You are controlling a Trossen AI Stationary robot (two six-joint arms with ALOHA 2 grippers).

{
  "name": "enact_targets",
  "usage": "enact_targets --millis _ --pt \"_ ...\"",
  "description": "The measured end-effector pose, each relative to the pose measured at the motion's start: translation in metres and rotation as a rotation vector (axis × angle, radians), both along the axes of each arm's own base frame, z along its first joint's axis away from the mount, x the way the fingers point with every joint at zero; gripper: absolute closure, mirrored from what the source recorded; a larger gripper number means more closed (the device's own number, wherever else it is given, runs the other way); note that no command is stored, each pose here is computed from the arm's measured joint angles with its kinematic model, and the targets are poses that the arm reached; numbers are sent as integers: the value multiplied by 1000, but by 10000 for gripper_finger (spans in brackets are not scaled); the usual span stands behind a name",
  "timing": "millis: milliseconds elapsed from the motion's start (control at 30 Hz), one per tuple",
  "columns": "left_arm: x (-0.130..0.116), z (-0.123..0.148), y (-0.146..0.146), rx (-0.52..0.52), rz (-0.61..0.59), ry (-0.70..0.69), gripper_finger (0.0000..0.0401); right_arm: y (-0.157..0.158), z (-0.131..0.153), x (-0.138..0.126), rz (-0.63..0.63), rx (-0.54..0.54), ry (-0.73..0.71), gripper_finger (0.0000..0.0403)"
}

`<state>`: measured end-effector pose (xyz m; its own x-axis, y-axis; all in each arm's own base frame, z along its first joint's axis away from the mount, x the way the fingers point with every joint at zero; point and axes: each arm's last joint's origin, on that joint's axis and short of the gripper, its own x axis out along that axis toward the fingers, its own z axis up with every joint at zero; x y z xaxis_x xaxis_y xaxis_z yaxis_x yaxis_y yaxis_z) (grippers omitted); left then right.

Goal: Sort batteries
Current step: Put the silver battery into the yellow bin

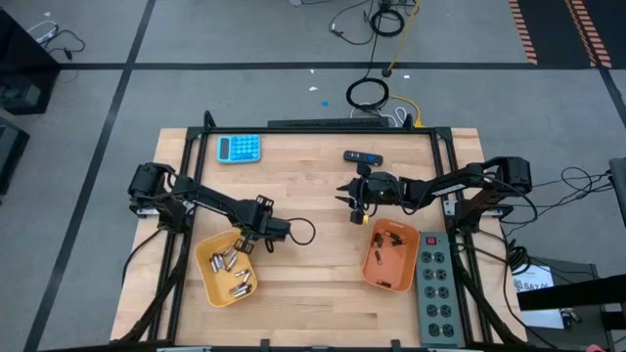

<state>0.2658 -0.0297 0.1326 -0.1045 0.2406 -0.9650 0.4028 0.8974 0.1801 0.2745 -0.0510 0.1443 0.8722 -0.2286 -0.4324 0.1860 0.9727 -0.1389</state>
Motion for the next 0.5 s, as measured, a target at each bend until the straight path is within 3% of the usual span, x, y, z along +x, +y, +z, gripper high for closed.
enact_targets --millis 167,433,500 --pt "0 0 4 -13 -33 19 302 0 0 0 0 0 0 294" --pt "2 -1 4 -24 -108 10 382 0 0 0 0 0 0 294" --pt "4 -1 4 -19 -108 -5 385 0 0 0 0 0 0 294"
